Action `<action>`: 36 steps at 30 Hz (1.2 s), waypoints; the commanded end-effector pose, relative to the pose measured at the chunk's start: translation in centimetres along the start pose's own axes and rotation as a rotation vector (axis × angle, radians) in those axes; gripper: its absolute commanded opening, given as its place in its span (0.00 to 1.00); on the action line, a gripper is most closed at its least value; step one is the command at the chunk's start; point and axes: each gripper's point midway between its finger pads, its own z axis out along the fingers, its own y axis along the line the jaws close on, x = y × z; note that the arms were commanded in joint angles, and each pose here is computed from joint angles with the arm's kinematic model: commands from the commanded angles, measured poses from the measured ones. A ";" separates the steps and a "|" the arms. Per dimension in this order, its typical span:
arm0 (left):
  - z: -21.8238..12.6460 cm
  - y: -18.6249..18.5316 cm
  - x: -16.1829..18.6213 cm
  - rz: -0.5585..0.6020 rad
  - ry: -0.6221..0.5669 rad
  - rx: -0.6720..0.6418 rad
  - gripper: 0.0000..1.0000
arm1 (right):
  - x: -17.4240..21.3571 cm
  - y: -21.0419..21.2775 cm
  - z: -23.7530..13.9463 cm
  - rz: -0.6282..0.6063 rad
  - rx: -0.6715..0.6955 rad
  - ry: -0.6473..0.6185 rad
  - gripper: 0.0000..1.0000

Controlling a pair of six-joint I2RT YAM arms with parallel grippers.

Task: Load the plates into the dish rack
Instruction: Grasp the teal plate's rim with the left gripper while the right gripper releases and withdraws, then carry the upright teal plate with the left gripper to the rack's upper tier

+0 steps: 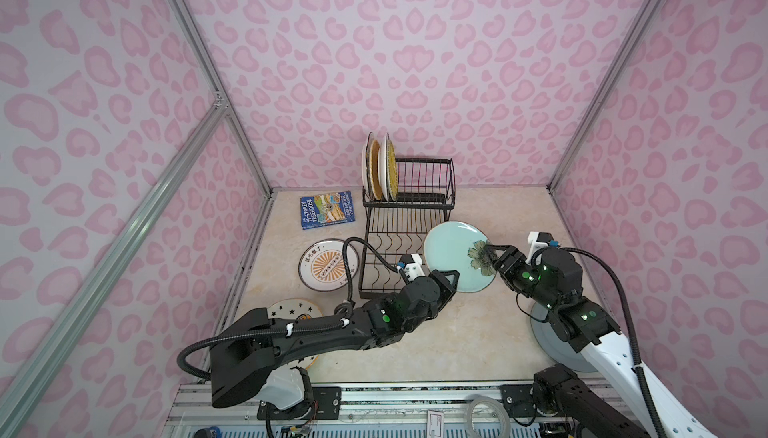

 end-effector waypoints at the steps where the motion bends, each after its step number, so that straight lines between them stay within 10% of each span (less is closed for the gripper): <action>1: -2.6 0.7 -2.4 0.177 -0.133 -0.087 0.03 | -0.1 1.2 0.3 -0.131 -0.036 0.035 0.82; 9: -9.5 -1.3 -4.5 0.422 -0.253 -0.127 0.03 | -1.3 5.2 0.8 -0.289 -0.147 0.028 0.96; 24: -17.3 -18.0 -12.2 0.906 -0.645 -0.238 0.03 | 1.0 8.2 1.4 -0.387 -0.466 0.037 0.97; 36: -9.1 -21.8 -16.9 1.084 -0.668 -0.427 0.03 | 3.0 7.2 0.9 -0.430 -0.481 0.046 0.98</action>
